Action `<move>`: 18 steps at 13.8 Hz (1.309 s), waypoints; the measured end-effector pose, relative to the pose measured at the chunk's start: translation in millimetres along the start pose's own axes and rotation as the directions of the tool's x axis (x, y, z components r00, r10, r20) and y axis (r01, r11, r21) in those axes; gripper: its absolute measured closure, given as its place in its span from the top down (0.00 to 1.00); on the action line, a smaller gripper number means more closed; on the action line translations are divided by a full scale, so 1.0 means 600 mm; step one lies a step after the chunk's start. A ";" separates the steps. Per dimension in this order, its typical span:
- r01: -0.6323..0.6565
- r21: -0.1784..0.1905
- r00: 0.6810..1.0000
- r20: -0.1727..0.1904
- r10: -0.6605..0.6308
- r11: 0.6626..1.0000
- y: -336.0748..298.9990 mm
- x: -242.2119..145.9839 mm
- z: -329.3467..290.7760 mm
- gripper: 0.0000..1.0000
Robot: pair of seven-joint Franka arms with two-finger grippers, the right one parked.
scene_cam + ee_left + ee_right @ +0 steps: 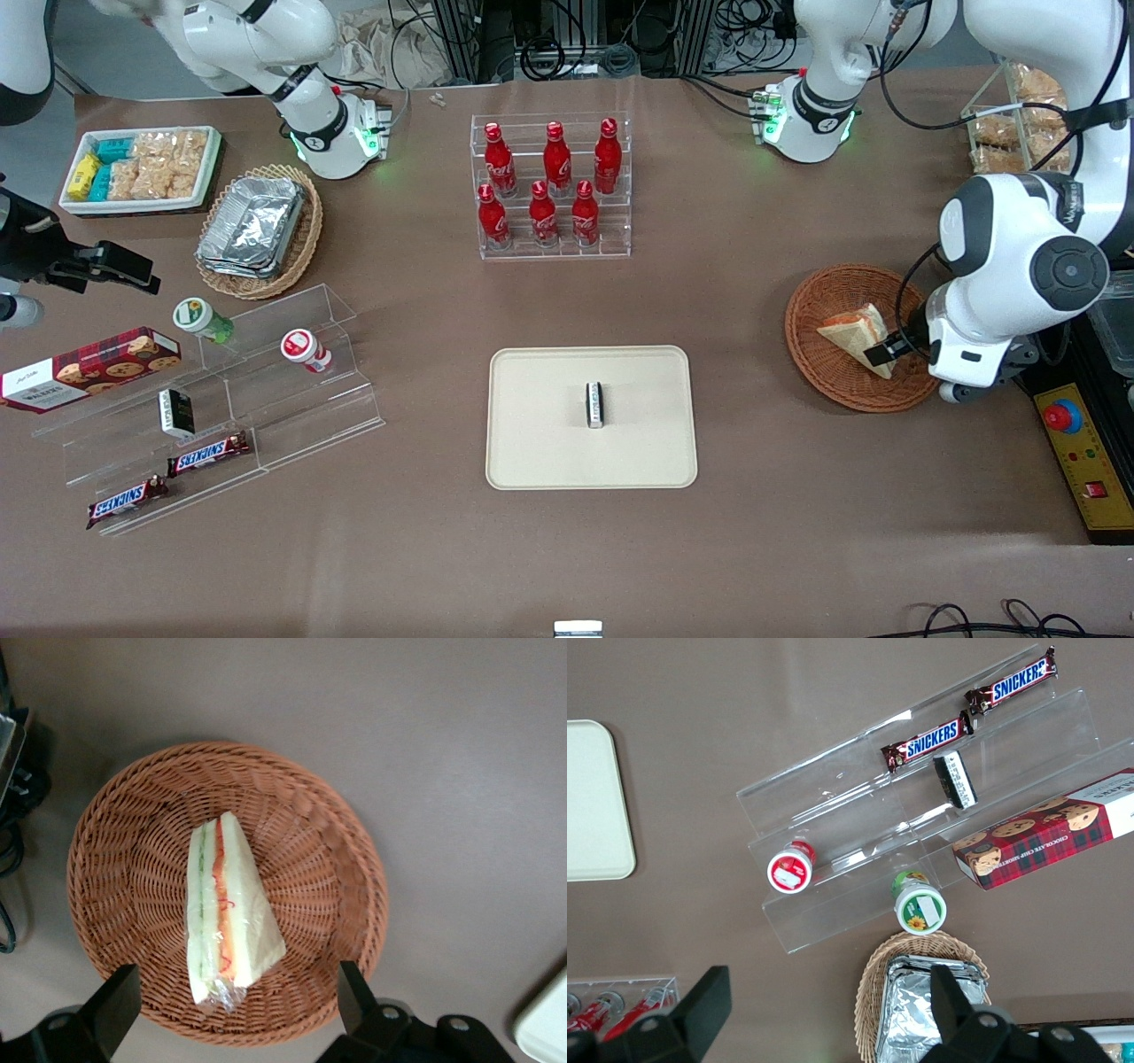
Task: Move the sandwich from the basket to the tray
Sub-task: 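Lower the open left gripper over the wrapped sandwich in the wicker basket, then close the left gripper on the sandwich's wrapped edge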
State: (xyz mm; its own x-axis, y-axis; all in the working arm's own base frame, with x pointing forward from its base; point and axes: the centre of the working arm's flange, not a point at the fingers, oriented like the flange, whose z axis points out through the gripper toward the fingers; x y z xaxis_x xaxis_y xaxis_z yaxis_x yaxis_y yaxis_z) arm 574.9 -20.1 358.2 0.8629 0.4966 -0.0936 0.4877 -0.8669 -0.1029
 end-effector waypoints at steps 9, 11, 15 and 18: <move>0.214 -0.044 0.976 -0.034 -0.216 0.976 -0.055 -0.034 0.127 0.99; 0.250 -0.043 0.968 -0.026 -0.251 0.967 -0.054 -0.035 0.132 0.99; 0.317 -0.053 0.948 0.035 -0.316 0.947 -0.053 -0.037 0.164 0.99; 0.350 -0.040 0.936 0.055 -0.347 0.936 -0.062 -0.031 0.187 0.99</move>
State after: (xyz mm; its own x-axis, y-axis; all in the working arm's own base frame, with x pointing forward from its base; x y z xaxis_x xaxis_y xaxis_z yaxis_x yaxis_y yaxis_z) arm 525.6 8.0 252.4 0.6310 0.7684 -0.1065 0.7636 -0.6395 -0.0890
